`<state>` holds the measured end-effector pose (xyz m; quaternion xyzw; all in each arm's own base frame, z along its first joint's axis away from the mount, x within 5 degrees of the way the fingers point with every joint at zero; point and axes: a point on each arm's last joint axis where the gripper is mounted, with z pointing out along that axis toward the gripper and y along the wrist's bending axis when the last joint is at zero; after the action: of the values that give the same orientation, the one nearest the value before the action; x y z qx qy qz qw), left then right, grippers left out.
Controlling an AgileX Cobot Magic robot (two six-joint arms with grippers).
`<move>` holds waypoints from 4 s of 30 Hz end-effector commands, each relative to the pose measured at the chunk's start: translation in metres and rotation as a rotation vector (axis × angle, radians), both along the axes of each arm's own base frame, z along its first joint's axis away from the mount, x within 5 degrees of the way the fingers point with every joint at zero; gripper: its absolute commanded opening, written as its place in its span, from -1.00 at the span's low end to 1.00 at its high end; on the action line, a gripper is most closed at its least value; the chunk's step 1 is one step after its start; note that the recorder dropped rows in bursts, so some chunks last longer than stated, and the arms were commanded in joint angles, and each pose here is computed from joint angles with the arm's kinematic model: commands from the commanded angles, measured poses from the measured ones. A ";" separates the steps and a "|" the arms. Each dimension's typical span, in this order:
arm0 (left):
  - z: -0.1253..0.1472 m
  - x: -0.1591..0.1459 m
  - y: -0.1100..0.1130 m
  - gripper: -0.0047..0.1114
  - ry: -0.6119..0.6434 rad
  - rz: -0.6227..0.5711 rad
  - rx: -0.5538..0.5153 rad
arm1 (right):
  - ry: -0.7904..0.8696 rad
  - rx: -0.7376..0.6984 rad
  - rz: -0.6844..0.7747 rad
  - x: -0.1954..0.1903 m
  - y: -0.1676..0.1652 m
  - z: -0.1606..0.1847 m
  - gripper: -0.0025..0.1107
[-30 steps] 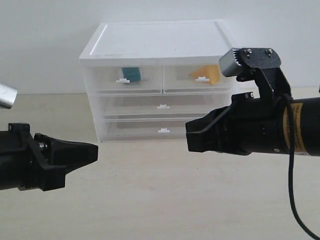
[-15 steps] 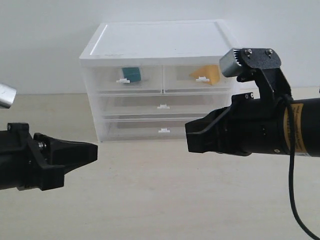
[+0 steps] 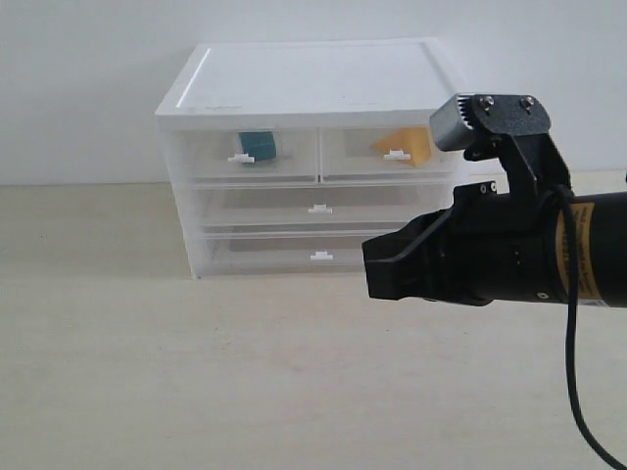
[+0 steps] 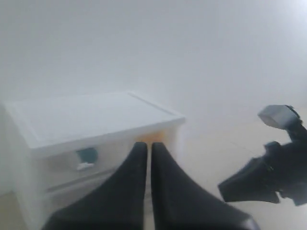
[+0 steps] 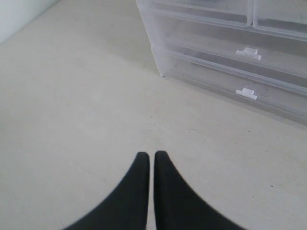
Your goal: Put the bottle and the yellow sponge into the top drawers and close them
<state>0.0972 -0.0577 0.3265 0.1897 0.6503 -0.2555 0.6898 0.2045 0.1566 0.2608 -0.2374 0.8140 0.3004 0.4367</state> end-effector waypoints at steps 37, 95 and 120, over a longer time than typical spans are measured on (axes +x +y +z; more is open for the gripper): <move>-0.074 -0.050 0.052 -0.85 -0.062 0.572 -0.084 | -0.004 0.008 0.002 -0.001 -0.001 0.002 -0.96; -0.146 -0.044 0.063 -0.85 0.370 0.708 0.040 | -0.721 0.202 -0.466 -0.161 -0.137 0.024 -0.96; -0.146 -0.044 0.063 -0.85 0.370 0.708 0.040 | -0.570 0.333 -0.503 -0.153 -0.136 -0.037 -0.96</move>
<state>0.0529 0.0047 0.1818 -0.0786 0.7926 -0.0194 0.6043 0.0513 0.0236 0.2258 -0.0514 0.6439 0.2308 0.7277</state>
